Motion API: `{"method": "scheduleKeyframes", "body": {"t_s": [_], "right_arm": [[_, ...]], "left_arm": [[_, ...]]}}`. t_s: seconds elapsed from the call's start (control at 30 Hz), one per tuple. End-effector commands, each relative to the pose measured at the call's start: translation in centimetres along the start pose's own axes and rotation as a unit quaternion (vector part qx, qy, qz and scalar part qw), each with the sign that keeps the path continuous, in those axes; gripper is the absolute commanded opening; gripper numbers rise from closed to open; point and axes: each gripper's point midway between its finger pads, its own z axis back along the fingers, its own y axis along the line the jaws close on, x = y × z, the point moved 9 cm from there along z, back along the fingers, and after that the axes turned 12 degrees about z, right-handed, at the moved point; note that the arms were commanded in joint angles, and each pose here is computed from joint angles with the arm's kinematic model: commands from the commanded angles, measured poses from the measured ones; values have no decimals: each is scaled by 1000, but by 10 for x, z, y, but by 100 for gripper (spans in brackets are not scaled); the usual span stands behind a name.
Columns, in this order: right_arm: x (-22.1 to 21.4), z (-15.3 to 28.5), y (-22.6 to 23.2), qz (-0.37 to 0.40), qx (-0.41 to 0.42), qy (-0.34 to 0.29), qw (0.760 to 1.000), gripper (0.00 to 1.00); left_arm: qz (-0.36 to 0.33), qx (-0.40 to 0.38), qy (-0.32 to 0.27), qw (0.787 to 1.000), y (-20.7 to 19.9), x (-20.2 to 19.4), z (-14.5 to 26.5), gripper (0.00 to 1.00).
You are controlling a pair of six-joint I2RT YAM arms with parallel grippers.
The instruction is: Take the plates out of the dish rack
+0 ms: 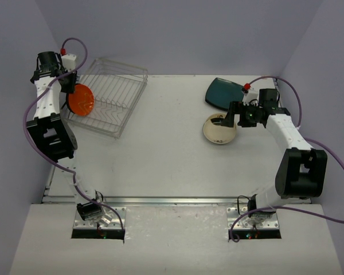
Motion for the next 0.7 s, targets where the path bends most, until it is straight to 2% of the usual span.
{"method": "scheduleKeyframes", "body": {"t_s": [0.0,0.67], "right_arm": [[7,4,3,16,-2,-23,1000,99],[4,-1,1,14,-3,-18,1000,99]], "left_arm": [[5,31,-35,999,6,19,2,26],[4,30,-1,1000,10,4,-24,26]]}}
